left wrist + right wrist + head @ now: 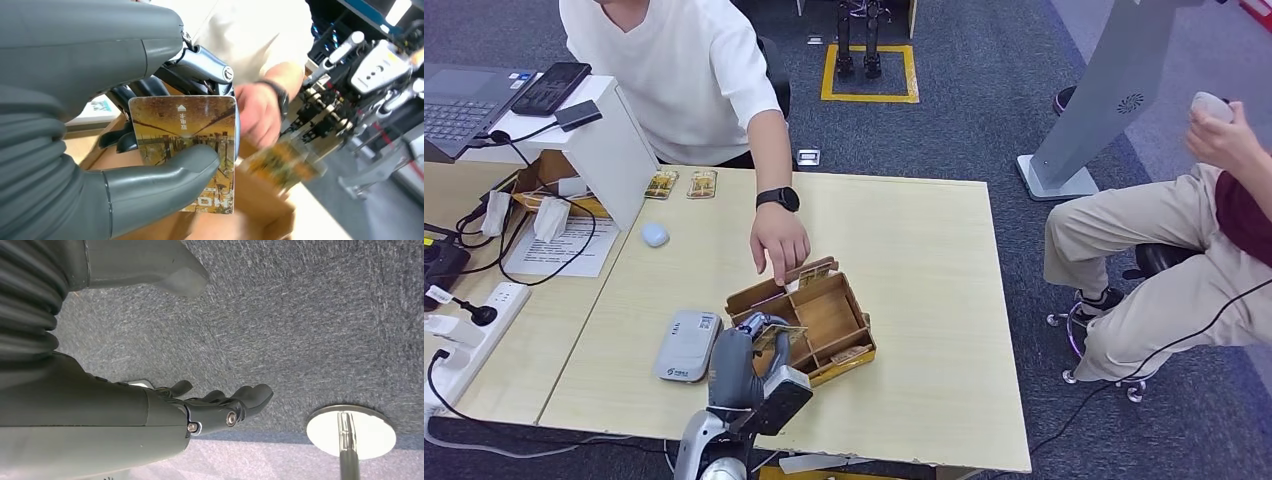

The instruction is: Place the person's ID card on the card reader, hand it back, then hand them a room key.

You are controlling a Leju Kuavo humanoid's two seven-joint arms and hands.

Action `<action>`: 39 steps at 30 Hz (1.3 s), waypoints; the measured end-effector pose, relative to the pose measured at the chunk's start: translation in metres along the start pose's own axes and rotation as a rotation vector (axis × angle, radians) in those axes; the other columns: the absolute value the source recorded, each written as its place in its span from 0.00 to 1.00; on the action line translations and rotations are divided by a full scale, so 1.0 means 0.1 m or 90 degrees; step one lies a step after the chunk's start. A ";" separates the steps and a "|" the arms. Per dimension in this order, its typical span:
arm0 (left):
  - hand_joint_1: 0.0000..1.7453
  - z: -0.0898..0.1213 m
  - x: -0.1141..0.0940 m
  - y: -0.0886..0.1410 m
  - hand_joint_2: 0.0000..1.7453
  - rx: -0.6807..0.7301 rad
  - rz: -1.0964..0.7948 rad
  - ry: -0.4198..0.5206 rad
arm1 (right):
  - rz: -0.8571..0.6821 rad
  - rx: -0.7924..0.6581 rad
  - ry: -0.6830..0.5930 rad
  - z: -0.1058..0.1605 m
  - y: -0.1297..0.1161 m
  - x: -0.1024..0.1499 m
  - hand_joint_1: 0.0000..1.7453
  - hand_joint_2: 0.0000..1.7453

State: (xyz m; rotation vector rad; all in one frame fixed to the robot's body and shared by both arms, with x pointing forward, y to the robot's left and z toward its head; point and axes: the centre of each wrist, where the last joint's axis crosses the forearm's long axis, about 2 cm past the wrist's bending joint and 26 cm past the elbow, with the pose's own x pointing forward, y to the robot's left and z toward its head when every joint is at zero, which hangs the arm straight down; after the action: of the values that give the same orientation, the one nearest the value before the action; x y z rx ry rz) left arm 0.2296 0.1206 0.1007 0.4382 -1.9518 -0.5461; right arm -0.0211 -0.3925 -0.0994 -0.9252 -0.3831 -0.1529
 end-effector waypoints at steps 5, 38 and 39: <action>1.00 -0.32 0.09 0.18 1.00 0.064 0.085 -0.015 | 0.000 -0.001 -0.001 0.00 0.00 -0.02 0.00 1.00; 1.00 -1.47 0.15 0.64 1.00 0.099 0.214 -0.010 | 0.002 0.009 -0.023 -0.04 0.05 0.16 0.00 1.00; 1.00 -1.48 0.14 0.64 1.00 0.097 0.212 -0.007 | 0.002 0.009 -0.023 -0.05 0.05 0.16 0.00 1.00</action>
State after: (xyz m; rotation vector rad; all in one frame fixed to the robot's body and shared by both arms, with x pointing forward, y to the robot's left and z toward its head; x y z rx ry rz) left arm 0.3542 0.1392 0.2023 0.1955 -2.0304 -0.1878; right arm -0.0036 -0.3927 -0.0992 -0.9149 -0.4159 -0.1308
